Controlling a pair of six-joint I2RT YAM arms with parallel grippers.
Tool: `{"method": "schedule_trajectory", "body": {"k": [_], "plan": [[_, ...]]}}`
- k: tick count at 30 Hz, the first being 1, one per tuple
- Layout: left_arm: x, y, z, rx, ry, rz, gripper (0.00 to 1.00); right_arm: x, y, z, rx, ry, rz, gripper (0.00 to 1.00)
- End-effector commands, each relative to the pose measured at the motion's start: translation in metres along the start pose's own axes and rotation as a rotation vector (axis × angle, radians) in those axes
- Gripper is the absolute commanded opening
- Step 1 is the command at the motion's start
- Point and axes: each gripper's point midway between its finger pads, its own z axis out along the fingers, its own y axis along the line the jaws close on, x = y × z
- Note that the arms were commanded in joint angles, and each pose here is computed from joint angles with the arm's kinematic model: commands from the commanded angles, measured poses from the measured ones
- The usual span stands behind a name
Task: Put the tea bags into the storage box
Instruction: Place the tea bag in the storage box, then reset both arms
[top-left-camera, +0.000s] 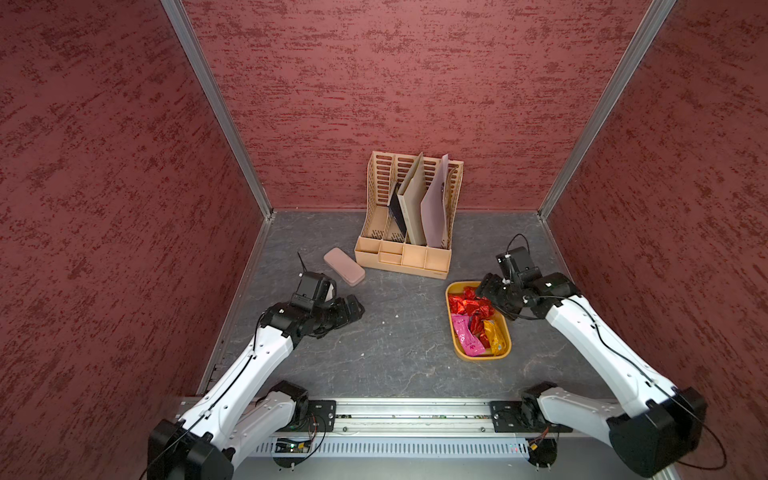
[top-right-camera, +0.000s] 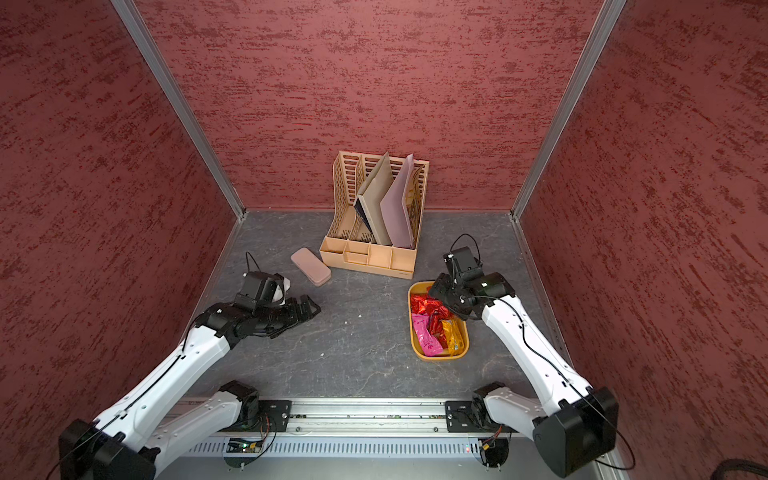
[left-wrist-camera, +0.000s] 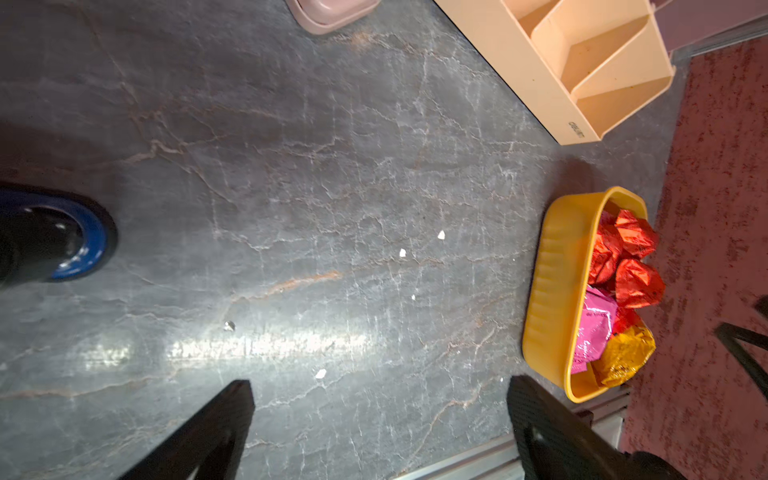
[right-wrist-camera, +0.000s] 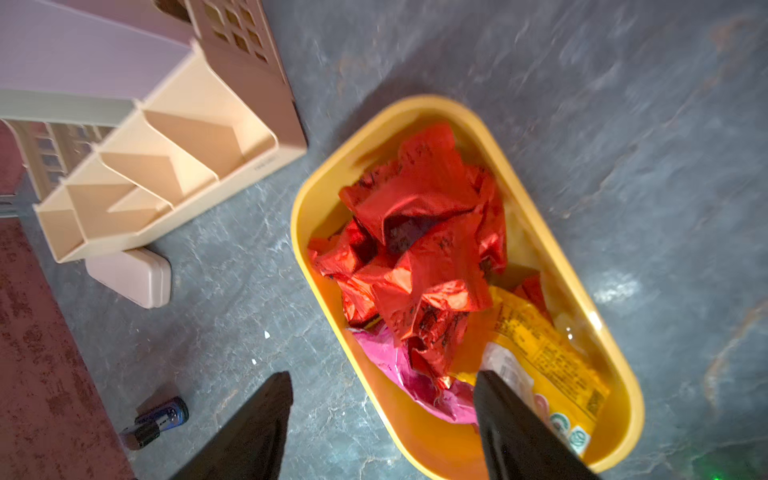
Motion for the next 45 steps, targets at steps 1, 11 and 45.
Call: {"method": "schedule_trajectory", "body": {"k": [1,11,45], "plan": [[-0.038,-0.006,0.001,0.022,-0.117,0.058,1.0,-0.041,-0.025,-0.004,0.162,-0.189,-0.104,0.81],[-0.147,0.025,-0.018,-0.129,-0.639,0.252,1.0,-0.134,-0.045,0.066,0.207,-0.534,-0.355,0.83],[-0.194,0.098,0.021,-0.209,-0.978,0.401,1.0,-0.134,-0.05,0.114,-0.022,-0.879,-0.544,0.99]]}}
